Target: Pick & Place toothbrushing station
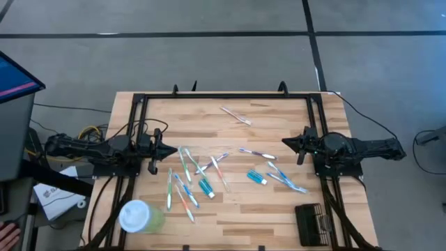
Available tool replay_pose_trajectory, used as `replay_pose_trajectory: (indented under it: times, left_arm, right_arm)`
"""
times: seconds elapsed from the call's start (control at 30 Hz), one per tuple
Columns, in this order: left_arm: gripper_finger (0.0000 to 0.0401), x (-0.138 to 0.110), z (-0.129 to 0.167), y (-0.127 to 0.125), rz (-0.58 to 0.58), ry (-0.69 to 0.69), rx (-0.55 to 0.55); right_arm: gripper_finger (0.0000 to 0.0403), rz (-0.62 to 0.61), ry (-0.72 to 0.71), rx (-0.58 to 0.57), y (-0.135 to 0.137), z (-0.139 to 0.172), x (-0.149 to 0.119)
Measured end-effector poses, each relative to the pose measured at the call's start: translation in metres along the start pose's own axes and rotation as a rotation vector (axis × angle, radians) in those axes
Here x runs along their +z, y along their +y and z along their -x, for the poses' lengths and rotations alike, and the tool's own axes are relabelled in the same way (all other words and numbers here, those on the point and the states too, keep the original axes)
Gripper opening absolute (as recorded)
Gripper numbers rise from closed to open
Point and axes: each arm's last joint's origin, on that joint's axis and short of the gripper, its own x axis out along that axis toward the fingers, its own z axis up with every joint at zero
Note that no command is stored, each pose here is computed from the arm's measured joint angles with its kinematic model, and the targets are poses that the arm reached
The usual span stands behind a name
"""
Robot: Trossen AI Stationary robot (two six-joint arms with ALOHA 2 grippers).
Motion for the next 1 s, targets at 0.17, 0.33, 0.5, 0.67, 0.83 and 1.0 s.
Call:
replay_pose_trajectory:
  times: [0.17,0.33,0.5,0.67,0.83,1.0]
  left_arm:
    - [0.0002,0.0,0.0,0.0,0.0,0.0,0.0]
    - [0.0002,0.001,0.0,0.0,0.002,-0.014,0.008]
    - [0.0002,0.008,0.0,0.001,0.017,-0.089,0.046]
    - [0.0002,0.022,0.003,0.0,0.054,-0.233,0.055]
    - [0.0002,0.036,0.007,0.0,0.061,-0.384,0.084]
    - [0.0002,0.048,0.013,0.003,0.144,-0.532,0.18]
  right_arm:
    - [0.0,0.0,0.0,0.0,0.0,0.0,0.0]
    - [0.0,0.0,0.0,0.0,0.0,0.0,0.0]
    - [0.0,-0.007,-0.014,0.003,0.0,0.0,0.001]
    - [0.0,-0.173,-0.064,0.024,0.002,0.0,0.006]
    - [0.0,-0.452,-0.14,0.001,0.002,0.0,0.011]
    - [0.0,-0.591,-0.182,-0.032,-0.001,0.0,0.013]
